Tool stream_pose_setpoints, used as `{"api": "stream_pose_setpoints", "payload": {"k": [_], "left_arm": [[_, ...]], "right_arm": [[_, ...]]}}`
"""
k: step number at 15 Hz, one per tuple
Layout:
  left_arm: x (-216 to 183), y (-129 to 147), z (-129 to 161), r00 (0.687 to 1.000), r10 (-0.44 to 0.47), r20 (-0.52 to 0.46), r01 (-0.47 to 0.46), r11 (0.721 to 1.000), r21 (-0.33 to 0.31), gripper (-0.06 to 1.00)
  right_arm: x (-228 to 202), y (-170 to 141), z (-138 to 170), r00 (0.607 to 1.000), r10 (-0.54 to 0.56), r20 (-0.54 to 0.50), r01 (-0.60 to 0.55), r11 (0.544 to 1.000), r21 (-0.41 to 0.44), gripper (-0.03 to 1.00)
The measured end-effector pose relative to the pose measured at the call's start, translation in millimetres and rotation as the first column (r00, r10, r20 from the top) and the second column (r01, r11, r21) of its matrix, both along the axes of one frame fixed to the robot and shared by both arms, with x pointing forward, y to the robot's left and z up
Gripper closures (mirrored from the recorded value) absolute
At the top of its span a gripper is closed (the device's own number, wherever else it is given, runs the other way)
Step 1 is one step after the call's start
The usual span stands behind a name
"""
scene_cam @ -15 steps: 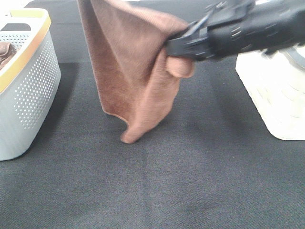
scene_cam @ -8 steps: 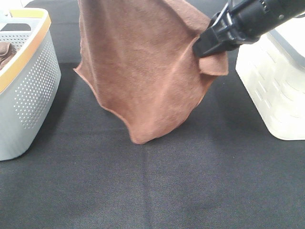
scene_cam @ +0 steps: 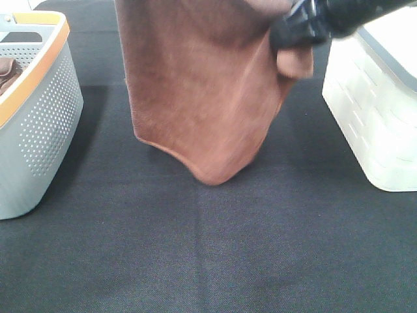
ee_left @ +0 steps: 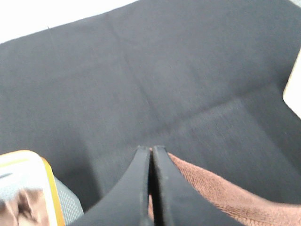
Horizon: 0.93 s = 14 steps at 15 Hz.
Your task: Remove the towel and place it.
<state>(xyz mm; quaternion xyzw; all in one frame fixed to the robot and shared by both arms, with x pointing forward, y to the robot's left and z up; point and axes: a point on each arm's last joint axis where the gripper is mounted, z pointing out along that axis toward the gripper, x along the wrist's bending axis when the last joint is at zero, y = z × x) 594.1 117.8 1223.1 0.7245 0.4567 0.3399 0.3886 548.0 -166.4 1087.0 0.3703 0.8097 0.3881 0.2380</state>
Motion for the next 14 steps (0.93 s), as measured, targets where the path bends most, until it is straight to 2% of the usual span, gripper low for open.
{"api": "stream_pose_setpoints", "payload": {"k": [1, 3, 5, 7, 8, 9, 10, 11, 14], "left_arm": [[0.0, 0.0, 0.0, 1.000, 0.000, 0.000, 0.000, 1.000, 0.000, 0.94], [5.2, 0.0, 6.5, 0.994, -0.006, 0.105, 0.003, 1.000, 0.028, 0.94], [19.8, -5.1, 1.7, 0.978, -0.025, 0.209, 0.004, 0.995, 0.102, 0.94], [38.1, -13.5, -14.1, 0.963, -0.057, 0.263, 0.010, 0.984, 0.177, 0.94], [49.0, -14.8, -24.0, 0.959, -0.067, 0.274, 0.014, 0.982, 0.190, 0.94], [61.4, -13.0, -34.7, 0.957, -0.068, 0.283, 0.012, 0.981, 0.194, 0.94], [80.5, -2.5, -48.3, 0.954, -0.046, 0.297, -0.005, 0.986, 0.167, 0.94], [91.7, 2.7, -56.8, 0.951, -0.033, 0.308, -0.009, 0.991, 0.133, 0.94], [116.6, 11.9, -79.7, 0.940, -0.023, 0.340, 0.002, 0.998, 0.064, 0.94]], "right_arm": [[0.0, 0.0, 0.0, 1.000, 0.000, 0.000, 0.000, 1.000, 0.000, 0.97], [9.8, -3.5, 10.7, 0.987, -0.074, 0.143, 0.070, 0.997, 0.033, 0.97], [21.9, -8.7, 23.5, 0.933, -0.178, 0.314, 0.156, 0.983, 0.093, 0.97], [36.7, -10.4, 20.0, 0.883, -0.247, 0.400, 0.215, 0.969, 0.124, 0.97], [46.1, -10.7, 13.2, 0.856, -0.279, 0.434, 0.245, 0.960, 0.135, 0.97], [54.6, -10.5, 4.2, 0.837, -0.302, 0.455, 0.269, 0.953, 0.138, 0.97], [68.0, -11.0, -10.3, 0.794, -0.344, 0.502, 0.312, 0.938, 0.148, 0.97], [75.0, -10.3, -19.3, 0.770, -0.352, 0.532, 0.328, 0.934, 0.144, 0.97], [101.0, -2.0, -38.0, 0.736, -0.335, 0.589, 0.331, 0.936, 0.118, 0.97]]}}
